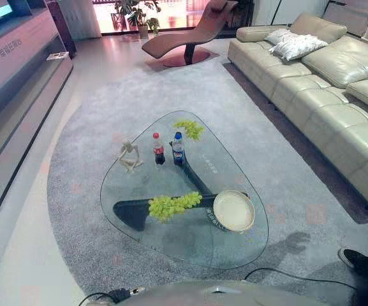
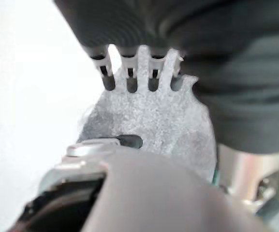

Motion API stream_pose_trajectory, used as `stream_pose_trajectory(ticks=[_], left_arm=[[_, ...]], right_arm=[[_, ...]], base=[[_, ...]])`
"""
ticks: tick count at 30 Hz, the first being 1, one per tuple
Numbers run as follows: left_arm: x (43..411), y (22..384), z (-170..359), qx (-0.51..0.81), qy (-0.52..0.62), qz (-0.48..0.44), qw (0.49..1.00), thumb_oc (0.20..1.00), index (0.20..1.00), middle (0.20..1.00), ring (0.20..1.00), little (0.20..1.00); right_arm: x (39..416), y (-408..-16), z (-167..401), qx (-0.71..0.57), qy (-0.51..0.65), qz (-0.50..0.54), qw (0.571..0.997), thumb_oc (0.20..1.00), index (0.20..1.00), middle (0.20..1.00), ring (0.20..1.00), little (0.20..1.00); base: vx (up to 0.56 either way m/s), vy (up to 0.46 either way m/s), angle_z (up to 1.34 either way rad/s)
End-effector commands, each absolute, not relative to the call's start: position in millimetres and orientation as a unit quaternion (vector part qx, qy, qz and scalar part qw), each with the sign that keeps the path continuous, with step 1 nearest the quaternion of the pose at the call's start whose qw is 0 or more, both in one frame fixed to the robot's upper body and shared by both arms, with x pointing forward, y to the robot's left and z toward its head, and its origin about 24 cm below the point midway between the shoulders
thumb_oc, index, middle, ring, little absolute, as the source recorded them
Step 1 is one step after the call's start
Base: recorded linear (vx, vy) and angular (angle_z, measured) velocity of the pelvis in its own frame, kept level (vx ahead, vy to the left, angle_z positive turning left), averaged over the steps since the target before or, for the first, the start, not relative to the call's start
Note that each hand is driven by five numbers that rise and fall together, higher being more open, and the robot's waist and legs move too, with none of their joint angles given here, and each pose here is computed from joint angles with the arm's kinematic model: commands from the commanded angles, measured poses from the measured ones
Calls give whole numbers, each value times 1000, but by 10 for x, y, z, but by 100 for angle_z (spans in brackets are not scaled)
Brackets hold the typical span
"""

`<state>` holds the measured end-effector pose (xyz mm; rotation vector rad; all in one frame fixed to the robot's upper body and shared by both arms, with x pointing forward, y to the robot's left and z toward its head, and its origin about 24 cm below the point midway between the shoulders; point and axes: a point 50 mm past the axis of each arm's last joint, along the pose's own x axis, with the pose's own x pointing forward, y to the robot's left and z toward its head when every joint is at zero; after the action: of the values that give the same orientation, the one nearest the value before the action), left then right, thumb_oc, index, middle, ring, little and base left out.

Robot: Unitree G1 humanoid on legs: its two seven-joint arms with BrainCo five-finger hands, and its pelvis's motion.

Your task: Pick up fruits into the plate

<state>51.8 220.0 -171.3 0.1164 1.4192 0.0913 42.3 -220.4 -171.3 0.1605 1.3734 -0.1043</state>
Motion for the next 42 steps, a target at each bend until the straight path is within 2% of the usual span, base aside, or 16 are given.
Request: stream_pose_trajectory(ticks=[1, 12, 18, 25, 28, 31, 32, 35, 42], left_arm=[[846, 2107, -1684, 70, 620, 23, 781, 1000, 1000, 1000, 1000, 1000], [812, 2162, -1686, 98, 624, 32, 775, 1000, 1000, 1000, 1000, 1000], [1121, 2132, -1611, 167, 567, 7, 807, 1000, 1000, 1000, 1000, 1000], [2031, 2057, -1196, 215, 401, 20, 890, 1000, 1000, 1000, 1000, 1000], [2510, 2055, -822, 260, 308, 29, 915, 1000, 1000, 1000, 1000, 1000], [2717, 2109, -600, 284, 265, 33, 921, 1000, 1000, 1000, 1000, 1000], [2906, 2182, -347, 310, 217, 42, 925, 1000, 1000, 1000, 1000, 1000], [3155, 2290, 78, 358, 147, 52, 920, 1000, 1000, 1000, 1000, 1000], [3638, 2274, 1047, 468, 25, 72, 881, 1000, 1000, 1000, 1000, 1000]], right_arm=[[669, -2105, -1708, 67, 625, -15, 778, 1000, 1000, 1000, 1000, 1000], [689, -2109, -1705, 61, 627, -11, 777, 1000, 1000, 1000, 1000, 1000], [821, -2124, -1678, 40, 616, 2, 787, 1000, 1000, 1000, 1000, 1000], [1378, -2226, -1496, 25, 542, 8, 840, 1000, 1000, 1000, 1000, 1000], [1690, -2261, -1351, 16, 494, 16, 869, 1000, 1000, 1000, 1000, 1000], [1828, -2267, -1272, 11, 470, 22, 882, 1000, 1000, 1000, 1000, 1000], [1961, -2262, -1188, 7, 448, 27, 894, 1000, 1000, 1000, 1000, 1000], [2130, -2279, -1057, 0, 412, 31, 911, 1000, 1000, 1000, 1000, 1000], [2424, -2278, -842, -2, 358, 35, 933, 1000, 1000, 1000, 1000, 1000]], base=[[-236, -91, -4], [0, 0, 0], [-5, -1, -1], [-107, 9, -4], [-144, -31, -10], [-107, -40, -11], [-106, -39, -5], [-137, -37, -8], [-73, -43, -2]])
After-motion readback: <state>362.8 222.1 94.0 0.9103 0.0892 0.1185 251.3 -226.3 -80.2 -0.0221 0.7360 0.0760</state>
